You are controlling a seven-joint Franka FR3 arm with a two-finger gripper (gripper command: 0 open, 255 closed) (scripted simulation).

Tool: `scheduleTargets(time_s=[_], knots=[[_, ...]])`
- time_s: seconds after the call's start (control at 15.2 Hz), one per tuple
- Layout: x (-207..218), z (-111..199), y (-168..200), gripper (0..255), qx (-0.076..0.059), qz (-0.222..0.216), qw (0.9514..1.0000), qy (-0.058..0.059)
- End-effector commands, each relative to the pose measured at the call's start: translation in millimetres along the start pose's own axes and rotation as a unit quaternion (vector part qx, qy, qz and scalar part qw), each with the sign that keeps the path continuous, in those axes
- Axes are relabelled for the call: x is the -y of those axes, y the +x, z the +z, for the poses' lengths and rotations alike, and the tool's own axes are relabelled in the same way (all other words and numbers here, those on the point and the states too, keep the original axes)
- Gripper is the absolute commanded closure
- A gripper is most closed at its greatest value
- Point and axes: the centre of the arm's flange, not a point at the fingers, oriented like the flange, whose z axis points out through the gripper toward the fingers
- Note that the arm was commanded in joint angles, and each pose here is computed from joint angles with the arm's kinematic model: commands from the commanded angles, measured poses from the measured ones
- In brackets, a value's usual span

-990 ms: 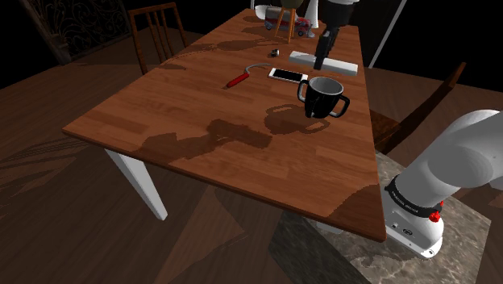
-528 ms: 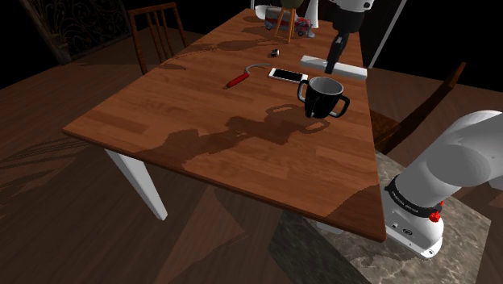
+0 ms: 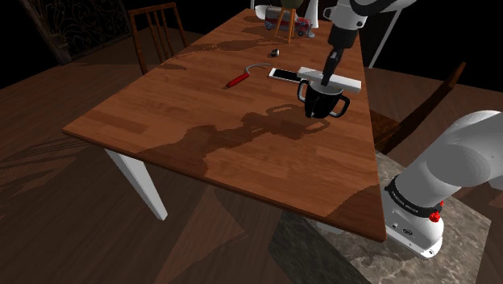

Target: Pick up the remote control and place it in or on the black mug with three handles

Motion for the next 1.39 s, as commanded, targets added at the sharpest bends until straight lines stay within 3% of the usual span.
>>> scheduleTargets(time_s=[0.0, 0.53, 0.59, 0.92, 1.19, 1.32], knots=[[0, 13, 0, 255, 0.000, 0.000, 1.0000, 0.000], [0, 13, 0, 255, 0.000, 0.000, 1.0000, 0.000], [0, 13, 1, 0, 0.000, 0.000, 1.0000, 0.000], [0, 13, 0, 0, 0.000, 0.000, 1.0000, 0.000], [0, -37, 0, 0, 0.000, 0.000, 1.0000, 0.000], [0, -37, 0, 0, 0.000, 0.000, 1.0000, 0.000]])
